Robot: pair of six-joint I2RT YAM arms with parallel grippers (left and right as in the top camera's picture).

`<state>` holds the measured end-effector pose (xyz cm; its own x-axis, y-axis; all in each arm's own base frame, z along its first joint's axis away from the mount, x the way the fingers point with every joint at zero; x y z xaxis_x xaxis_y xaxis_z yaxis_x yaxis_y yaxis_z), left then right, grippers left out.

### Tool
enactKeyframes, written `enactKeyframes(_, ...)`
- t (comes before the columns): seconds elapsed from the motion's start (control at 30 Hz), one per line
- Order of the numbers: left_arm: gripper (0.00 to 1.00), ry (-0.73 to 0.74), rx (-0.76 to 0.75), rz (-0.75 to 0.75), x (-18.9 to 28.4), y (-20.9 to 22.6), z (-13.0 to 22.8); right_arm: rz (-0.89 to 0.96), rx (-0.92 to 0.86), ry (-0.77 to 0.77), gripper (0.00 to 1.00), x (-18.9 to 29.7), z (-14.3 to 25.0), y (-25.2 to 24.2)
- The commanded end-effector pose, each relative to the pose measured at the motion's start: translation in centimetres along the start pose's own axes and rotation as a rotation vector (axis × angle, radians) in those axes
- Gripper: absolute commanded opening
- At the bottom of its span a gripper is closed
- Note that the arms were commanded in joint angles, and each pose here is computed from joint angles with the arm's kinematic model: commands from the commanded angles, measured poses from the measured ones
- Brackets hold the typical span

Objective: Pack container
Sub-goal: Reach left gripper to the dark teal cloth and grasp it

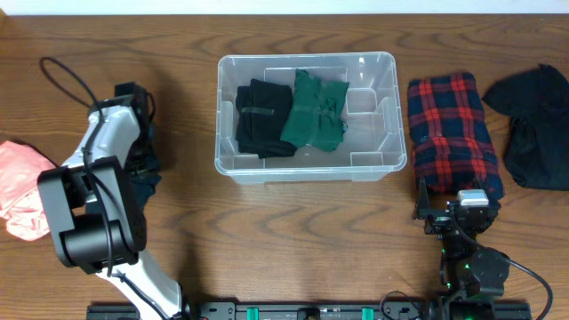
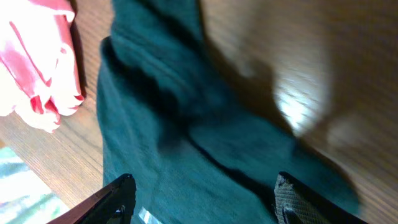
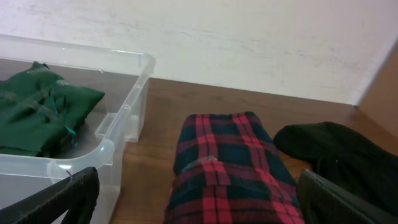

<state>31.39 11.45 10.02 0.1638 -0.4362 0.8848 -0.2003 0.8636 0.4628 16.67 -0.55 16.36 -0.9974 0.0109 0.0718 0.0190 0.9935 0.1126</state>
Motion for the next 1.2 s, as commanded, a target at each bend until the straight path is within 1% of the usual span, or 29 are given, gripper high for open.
enactKeyframes(0.0, 0.72, 0.047, 0.045, -0.003, -1.9, 0.8, 0.7, -0.006, 0.015, 0.002, 0.99, 0.0, 0.1, 0.2)
enactKeyframes(0.17, 0.72, 0.045, 0.088, 0.05, -3.2, 0.9, 1.0, -0.006, 0.015, 0.002, 0.99, 0.0, 0.1, 0.2)
enactKeyframes(0.33, 0.7, 0.037, 0.092, 0.067, -3.9, 0.4, 1.2, -0.006, 0.015, 0.002, 0.99, 0.0, 0.1, 0.2)
enactKeyframes(0.4, 0.64, 0.034, 0.094, 0.081, -4.0, 0.1, 1.2, -0.006, 0.015, 0.002, 0.99, 0.0, 0.1, 0.2)
enactKeyframes(0.53, 0.39, 0.028, 0.098, 0.108, -4.0, -0.1, 1.2, -0.006, 0.015, 0.002, 0.99, 0.0, 0.1, 0.2)
enactKeyframes(0.63, 0.28, 0.022, 0.1, 0.113, -4.1, -0.2, 1.1, -0.006, 0.015, 0.002, 0.99, 0.0, 0.1, 0.2)
enactKeyframes(0.73, 0.19, 0.019, 0.102, 0.156, -4.0, -0.6, 1.0, -0.006, 0.015, 0.002, 0.99, 0.0, 0.1, 0.2)
enactKeyframes(0.77, 0.13, 0.016, 0.103, 0.175, -4.0, -0.8, 1.0, -0.006, 0.015, 0.002, 0.99, 0.0, 0.1, 0.2)
enactKeyframes(0.83, 0.06, 0.013, 0.104, 0.205, -3.9, -1.0, 0.9, -0.006, 0.015, 0.002, 0.99, 0.0, 0.1, 0.2)
enactKeyframes(0.93, 0.06, 0.002, 0.104, 0.234, -2.9, -0.7, 0.5, -0.006, 0.015, 0.002, 0.99, 0.0, 0.1, 0.2)
enactKeyframes(1.0, 0.06, -0.022, 0.109, 0.246, -1.4, -0.1, 0.0, -0.006, 0.015, 0.002, 0.99, 0.0, 0.1, 0.2)
enactKeyframes(1.17, 0.06, -0.177, 0.123, 0.276, 5.0, 3.0, -1.4, -0.006, 0.015, 0.003, 0.99, 0.0, 0.1, 0.2)
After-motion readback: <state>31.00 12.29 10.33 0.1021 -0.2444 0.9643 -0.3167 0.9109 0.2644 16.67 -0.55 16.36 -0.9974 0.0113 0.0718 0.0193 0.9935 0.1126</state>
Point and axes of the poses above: each gripper's point midway between its finger pads, its own x axis back along the fingers, its own y axis along the line the jaws close on, z = x × y, the point moved 8 cm from there along x, back along the fingers, and after that the axes turned 12 degrees about -x, right-handed, at the moved point
